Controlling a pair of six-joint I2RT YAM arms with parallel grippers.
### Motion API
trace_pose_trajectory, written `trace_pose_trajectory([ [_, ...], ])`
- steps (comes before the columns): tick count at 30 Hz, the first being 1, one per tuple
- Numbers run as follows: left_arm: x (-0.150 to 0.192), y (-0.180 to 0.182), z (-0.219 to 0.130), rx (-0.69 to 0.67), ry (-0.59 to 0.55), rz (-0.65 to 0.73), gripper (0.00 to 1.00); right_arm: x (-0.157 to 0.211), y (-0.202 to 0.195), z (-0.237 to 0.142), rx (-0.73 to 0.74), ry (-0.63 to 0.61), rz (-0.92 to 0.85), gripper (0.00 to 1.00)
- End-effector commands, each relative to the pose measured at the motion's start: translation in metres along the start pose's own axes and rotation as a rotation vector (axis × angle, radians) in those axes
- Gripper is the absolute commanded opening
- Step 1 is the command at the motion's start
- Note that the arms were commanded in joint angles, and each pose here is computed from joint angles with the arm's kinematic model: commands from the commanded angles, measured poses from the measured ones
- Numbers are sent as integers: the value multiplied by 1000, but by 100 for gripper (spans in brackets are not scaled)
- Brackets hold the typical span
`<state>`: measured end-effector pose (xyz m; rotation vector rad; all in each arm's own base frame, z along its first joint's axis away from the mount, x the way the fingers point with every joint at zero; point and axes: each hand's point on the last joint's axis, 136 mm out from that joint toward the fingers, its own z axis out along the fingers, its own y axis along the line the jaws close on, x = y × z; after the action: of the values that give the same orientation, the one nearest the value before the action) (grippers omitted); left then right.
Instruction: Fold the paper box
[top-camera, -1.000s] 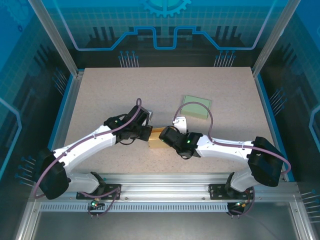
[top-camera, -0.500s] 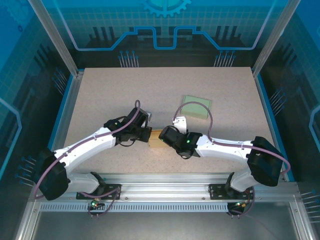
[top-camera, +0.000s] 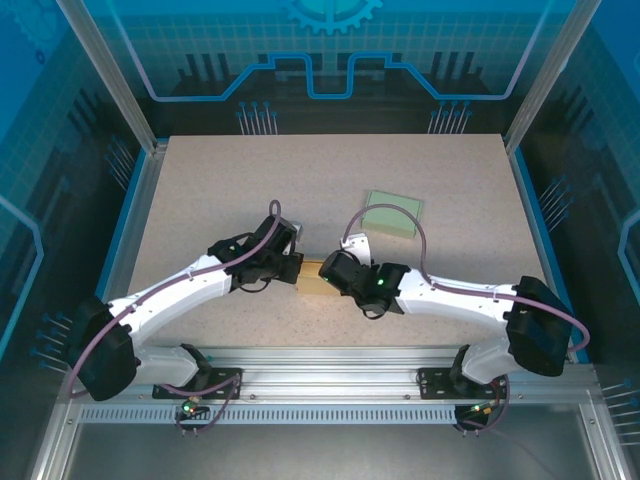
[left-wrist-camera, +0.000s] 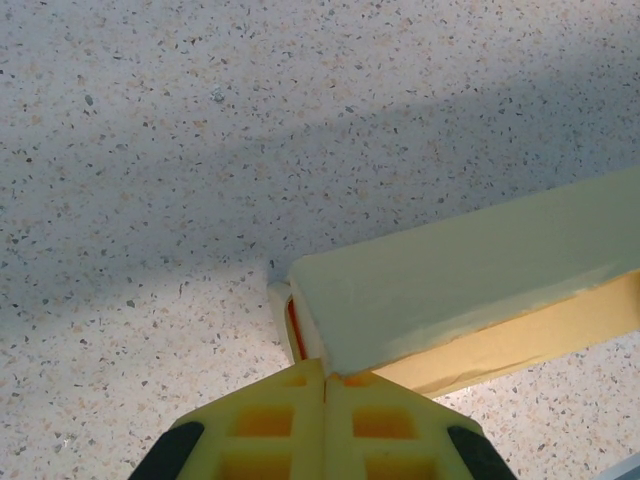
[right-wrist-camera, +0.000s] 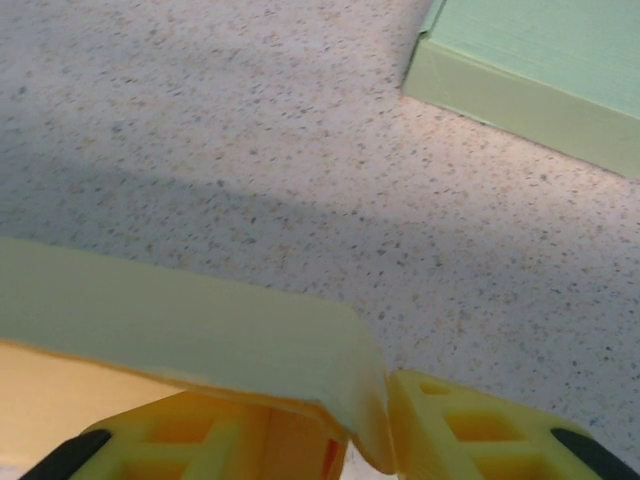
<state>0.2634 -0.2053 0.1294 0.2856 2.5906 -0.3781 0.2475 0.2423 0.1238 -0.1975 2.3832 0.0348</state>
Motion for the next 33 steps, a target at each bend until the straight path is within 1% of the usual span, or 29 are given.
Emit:
trace_pose_trajectory([
  [1, 4, 1, 0, -3, 4, 17, 0, -8, 7, -17, -55, 6, -50, 39],
  [8, 3, 0, 1, -3, 7, 17, 0, -5, -13, -22, 16, 22, -113, 36],
  [16, 3, -1, 3, -2, 12, 21, 0, 7, -37, -13, 66, 62, -80, 33],
  [18, 3, -1, 3, -1, 14, 22, 0, 4, -40, -10, 63, 49, -72, 33],
  [21, 4, -1, 3, -2, 16, 23, 0, -2, -37, -6, 14, 44, -67, 33],
  [26, 3, -1, 3, -2, 15, 22, 0, 3, -30, 3, -38, 68, -69, 30],
  [31, 3, -1, 4, 1, 17, 24, 0, 3, -32, 7, -14, 66, -56, 29],
  [32, 3, -1, 4, 0, 19, 25, 0, 12, -38, 12, 10, 79, -65, 30],
  [33, 4, -1, 4, -1, 21, 24, 0, 12, -40, 13, 18, 79, -64, 30],
])
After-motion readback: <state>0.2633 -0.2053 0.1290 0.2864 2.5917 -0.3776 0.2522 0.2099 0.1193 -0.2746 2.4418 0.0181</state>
